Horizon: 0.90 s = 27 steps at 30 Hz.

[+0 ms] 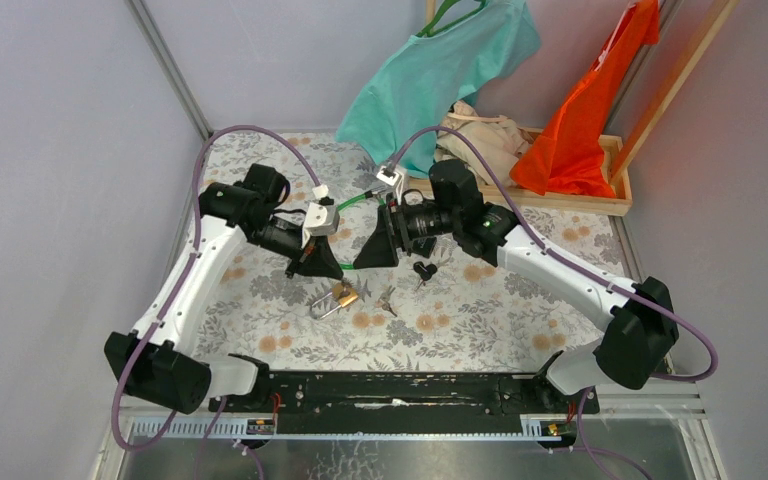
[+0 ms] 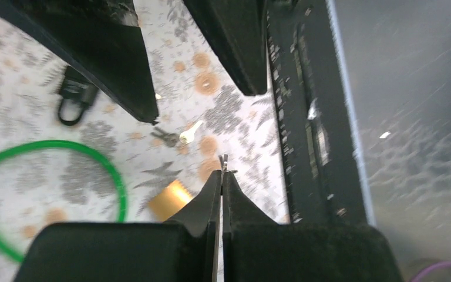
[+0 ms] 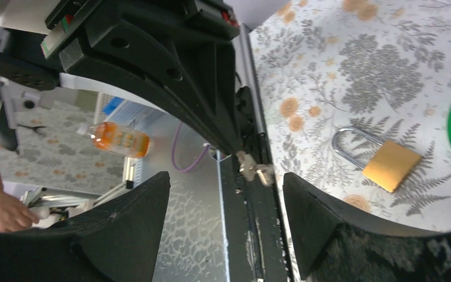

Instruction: Unlock with the key

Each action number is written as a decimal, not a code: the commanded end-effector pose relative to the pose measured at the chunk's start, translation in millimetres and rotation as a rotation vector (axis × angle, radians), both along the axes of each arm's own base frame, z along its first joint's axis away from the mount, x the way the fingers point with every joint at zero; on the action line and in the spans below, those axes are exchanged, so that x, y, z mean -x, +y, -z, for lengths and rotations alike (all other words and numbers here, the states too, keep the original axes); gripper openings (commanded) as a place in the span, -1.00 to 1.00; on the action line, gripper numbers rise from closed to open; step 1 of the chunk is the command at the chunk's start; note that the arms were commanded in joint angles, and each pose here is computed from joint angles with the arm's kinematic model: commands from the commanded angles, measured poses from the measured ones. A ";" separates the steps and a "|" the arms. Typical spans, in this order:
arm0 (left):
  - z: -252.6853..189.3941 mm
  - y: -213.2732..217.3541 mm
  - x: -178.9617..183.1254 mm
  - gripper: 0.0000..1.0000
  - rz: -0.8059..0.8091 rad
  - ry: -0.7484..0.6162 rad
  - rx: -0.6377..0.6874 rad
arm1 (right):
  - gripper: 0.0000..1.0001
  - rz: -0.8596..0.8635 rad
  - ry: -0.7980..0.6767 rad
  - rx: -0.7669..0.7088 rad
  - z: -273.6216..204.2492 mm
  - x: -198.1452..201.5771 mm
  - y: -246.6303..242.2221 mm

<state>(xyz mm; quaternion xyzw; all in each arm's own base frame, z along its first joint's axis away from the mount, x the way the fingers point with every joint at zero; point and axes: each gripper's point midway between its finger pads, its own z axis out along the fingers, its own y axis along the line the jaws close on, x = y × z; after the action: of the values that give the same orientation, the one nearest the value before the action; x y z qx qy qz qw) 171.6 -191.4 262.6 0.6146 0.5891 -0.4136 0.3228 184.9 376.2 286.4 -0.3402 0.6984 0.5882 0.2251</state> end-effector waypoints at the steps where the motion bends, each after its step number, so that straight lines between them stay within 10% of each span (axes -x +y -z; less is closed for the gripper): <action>1: -20.2 2.2 -3.8 -1.00 0.093 -0.369 -0.062 | 0.53 -0.136 0.024 -0.114 -27.6 23.6 2.2; 10: -16.8 -4.6 22.2 -1.00 0.543 -1.545 0.014 | 0.51 -0.227 0.049 -0.154 -29.0 33.3 2.9; 27: -19.8 -26.5 58.8 -1.00 0.760 -1.919 0.280 | 0.31 -0.316 0.098 -0.121 2.3 47.8 10.5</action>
<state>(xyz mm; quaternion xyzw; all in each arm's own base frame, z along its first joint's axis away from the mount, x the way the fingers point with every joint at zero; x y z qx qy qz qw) 122.1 -202.2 244.8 0.8308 0.0694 -0.0559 0.5494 143.6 386.3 278.0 -0.3759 0.6402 0.6607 0.1110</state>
